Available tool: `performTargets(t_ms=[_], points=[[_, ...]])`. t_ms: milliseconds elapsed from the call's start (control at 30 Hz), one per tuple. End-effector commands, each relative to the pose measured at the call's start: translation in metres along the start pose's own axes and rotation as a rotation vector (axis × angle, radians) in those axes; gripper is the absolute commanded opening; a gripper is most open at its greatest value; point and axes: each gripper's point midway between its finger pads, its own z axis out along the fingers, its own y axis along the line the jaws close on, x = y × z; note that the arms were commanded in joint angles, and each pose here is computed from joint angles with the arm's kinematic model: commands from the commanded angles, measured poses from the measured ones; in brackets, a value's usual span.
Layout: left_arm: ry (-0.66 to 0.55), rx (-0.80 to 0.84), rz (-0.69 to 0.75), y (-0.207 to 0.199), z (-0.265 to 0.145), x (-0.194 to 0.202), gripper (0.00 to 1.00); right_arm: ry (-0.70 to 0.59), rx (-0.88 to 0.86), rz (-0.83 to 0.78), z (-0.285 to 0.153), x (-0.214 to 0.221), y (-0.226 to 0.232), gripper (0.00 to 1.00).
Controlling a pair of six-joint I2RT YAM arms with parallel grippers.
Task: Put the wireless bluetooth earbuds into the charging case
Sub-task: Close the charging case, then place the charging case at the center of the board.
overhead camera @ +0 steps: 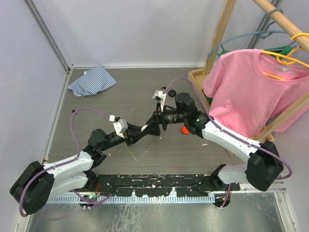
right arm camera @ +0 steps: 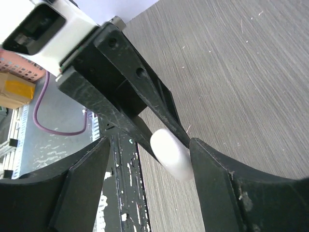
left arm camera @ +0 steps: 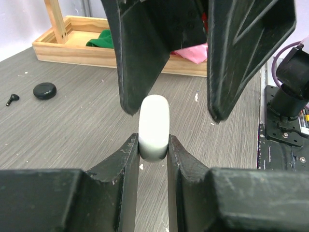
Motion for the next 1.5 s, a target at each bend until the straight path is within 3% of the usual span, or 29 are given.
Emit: performTargets(t_ms=[0,167,333,800,1067,1467], points=[[-0.066,-0.015,0.028,0.005,0.007,-0.027,0.00,-0.086,-0.036,-0.075,-0.012,-0.028,0.018,0.73],[-0.058,-0.026,0.017,0.007,0.008,-0.025,0.00,-0.115,0.026,-0.074,-0.018,-0.031,0.008,0.73],[-0.038,-0.049,-0.034,0.012,0.012,-0.023,0.00,-0.193,0.234,-0.070,-0.031,-0.038,-0.022,0.73],[0.160,-0.142,-0.436,0.019,0.030,0.003,0.03,-0.411,0.733,-0.104,-0.106,-0.013,-0.083,0.79],[0.333,-0.203,-0.702,0.015,0.050,0.051,0.09,-0.528,0.844,-0.151,-0.134,0.008,-0.096,0.79],[0.474,-0.220,-0.839,-0.001,0.113,0.109,0.16,-0.580,0.984,-0.192,-0.160,0.034,-0.115,0.80]])
